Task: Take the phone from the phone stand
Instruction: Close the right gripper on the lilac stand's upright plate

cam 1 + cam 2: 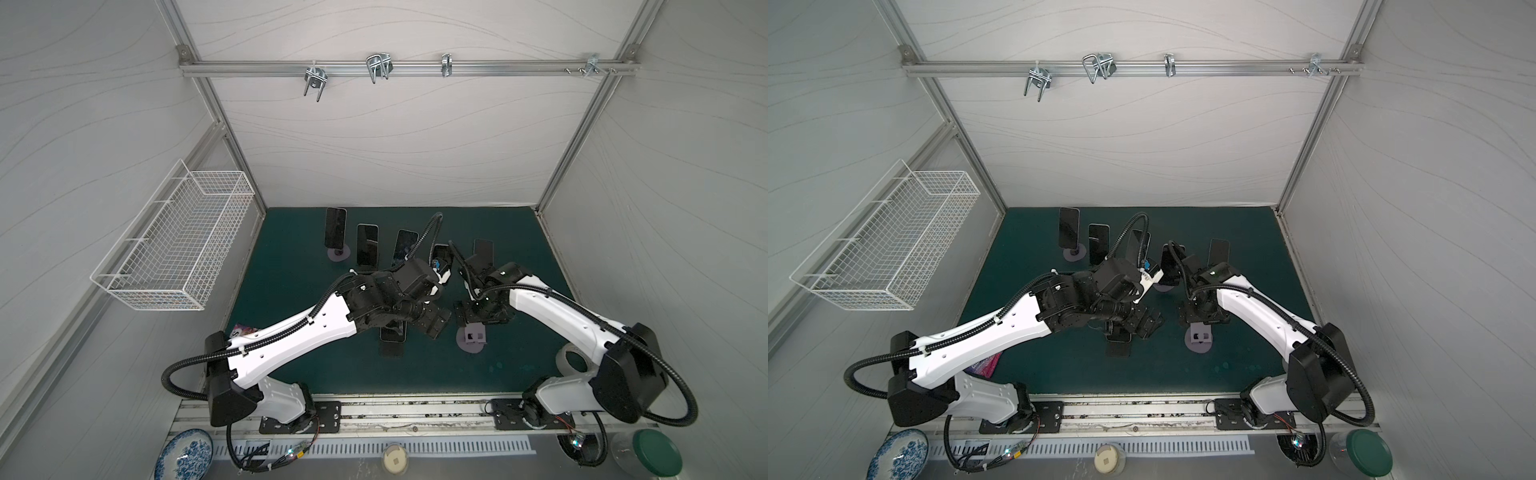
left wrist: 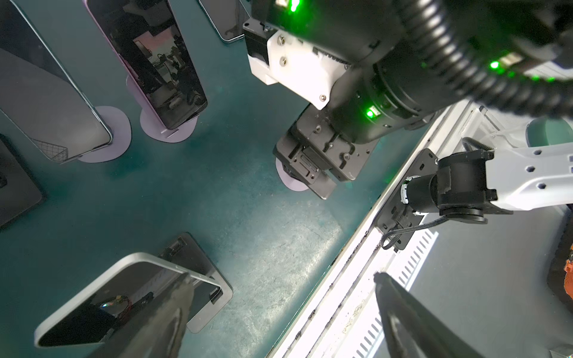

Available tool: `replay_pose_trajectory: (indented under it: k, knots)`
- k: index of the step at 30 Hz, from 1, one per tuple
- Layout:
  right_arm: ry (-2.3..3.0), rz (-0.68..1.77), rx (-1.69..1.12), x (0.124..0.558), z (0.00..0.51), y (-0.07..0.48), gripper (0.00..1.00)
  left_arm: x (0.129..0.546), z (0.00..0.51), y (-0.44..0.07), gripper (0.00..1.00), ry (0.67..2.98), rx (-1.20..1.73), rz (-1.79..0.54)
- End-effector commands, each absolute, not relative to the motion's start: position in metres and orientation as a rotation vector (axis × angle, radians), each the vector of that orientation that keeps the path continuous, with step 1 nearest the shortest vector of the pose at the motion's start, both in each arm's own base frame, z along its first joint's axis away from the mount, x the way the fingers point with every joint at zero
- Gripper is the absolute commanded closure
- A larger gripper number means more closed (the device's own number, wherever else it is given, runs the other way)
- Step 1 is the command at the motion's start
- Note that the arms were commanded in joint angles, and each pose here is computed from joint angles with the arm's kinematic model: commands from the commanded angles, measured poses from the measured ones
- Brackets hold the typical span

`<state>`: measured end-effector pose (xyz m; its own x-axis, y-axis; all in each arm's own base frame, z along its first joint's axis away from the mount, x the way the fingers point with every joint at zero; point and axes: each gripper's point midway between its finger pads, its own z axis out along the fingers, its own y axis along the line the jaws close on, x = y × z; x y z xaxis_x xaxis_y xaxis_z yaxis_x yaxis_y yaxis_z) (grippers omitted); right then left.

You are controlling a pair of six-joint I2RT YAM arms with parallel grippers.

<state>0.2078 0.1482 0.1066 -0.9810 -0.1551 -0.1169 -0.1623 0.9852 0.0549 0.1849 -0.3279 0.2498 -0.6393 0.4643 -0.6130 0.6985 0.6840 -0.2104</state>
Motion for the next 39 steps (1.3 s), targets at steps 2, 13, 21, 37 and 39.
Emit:
replay_pose_trajectory:
  k: [2, 13, 21, 37, 39]
  knots:
    - [3.033, 0.120, -0.246, 0.207, 0.102, 0.145, 0.12, 0.190, 0.269, -0.336, 0.07, 2.319, 0.895, -0.612]
    - [3.060, 0.104, -0.264, 0.208, 0.093, 0.144, 0.19, 0.191, 0.273, -0.342, 0.07, 2.317, 0.908, -0.619]
    - [3.079, 0.087, -0.278, 0.212, 0.087, 0.141, 0.25, 0.193, 0.273, -0.344, 0.07, 2.312, 0.914, -0.613]
    - [3.087, 0.114, -0.280, 0.215, 0.089, 0.140, 0.39, 0.199, 0.284, -0.360, 0.06, 2.244, 0.982, -0.618]
    - [3.084, 0.112, -0.276, 0.214, 0.090, 0.138, 0.40, 0.200, 0.286, -0.360, 0.06, 2.238, 0.986, -0.615]
